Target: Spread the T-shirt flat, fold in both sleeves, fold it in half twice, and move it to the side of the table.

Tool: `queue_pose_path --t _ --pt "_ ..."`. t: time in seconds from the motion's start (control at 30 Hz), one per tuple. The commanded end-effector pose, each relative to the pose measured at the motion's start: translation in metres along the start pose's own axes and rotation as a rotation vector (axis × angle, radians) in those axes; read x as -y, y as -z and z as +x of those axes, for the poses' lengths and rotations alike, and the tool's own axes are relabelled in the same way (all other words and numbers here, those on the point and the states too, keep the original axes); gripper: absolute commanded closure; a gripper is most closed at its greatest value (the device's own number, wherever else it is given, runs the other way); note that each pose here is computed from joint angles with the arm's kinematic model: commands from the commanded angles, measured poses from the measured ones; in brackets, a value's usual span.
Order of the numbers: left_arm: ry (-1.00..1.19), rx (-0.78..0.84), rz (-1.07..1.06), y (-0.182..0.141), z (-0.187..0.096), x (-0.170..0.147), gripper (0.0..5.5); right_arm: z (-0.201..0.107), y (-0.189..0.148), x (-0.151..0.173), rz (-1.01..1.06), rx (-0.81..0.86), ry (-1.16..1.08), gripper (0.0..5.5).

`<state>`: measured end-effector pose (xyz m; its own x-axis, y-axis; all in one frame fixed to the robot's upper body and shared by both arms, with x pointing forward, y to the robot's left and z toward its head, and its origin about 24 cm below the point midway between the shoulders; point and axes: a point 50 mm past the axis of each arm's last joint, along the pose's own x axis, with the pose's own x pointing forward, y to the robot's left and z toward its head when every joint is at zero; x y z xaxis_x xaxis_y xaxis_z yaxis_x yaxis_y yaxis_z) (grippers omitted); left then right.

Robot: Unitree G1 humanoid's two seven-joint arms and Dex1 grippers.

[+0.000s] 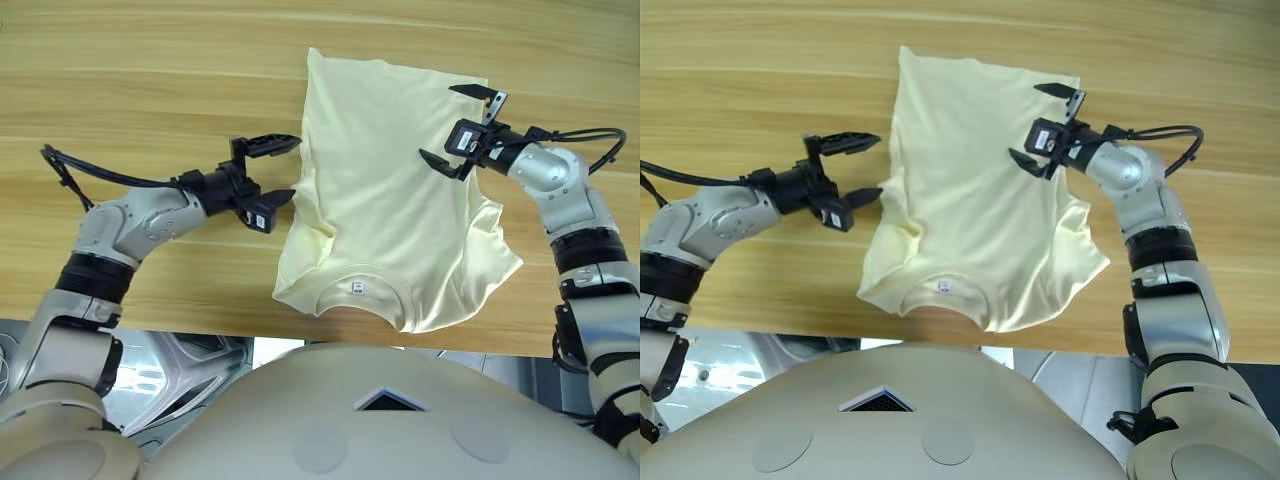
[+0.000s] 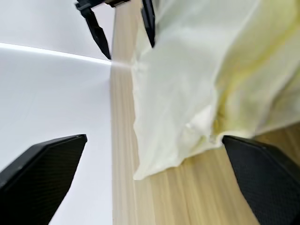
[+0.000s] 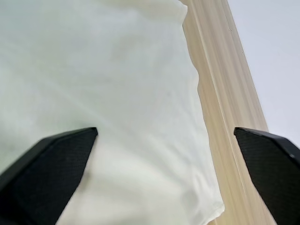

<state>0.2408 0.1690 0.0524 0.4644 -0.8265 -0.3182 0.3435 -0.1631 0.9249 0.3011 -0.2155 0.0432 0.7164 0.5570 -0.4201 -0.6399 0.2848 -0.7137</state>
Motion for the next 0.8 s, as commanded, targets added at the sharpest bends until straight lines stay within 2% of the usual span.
queue_pose_path --t 0.03,0.27,0.5,0.57,0.67,0.8 --pt "-0.064 0.039 0.006 -0.006 0.003 -0.009 0.11 0.0 0.0 0.001 0.012 0.003 0.013 0.1" --pt "-0.116 0.064 0.01 -0.009 0.007 -0.015 0.11 0.003 -0.001 0.001 0.02 0.005 0.015 0.1" --pt "-0.152 0.122 -0.072 -0.021 0.035 0.002 0.11 0.001 0.0 0.005 0.022 0.008 0.048 0.1" --pt "-0.222 0.15 -0.14 -0.025 0.029 -0.004 0.11 -0.012 -0.001 0.025 0.016 0.019 0.121 0.1" --pt "-0.367 0.141 -0.227 -0.016 0.002 -0.031 0.11 -0.049 -0.007 0.068 -0.023 0.032 0.274 0.1" --pt "-0.404 0.038 -0.251 0.003 -0.024 -0.037 0.11 -0.107 -0.004 0.088 -0.191 -0.134 0.291 0.1"
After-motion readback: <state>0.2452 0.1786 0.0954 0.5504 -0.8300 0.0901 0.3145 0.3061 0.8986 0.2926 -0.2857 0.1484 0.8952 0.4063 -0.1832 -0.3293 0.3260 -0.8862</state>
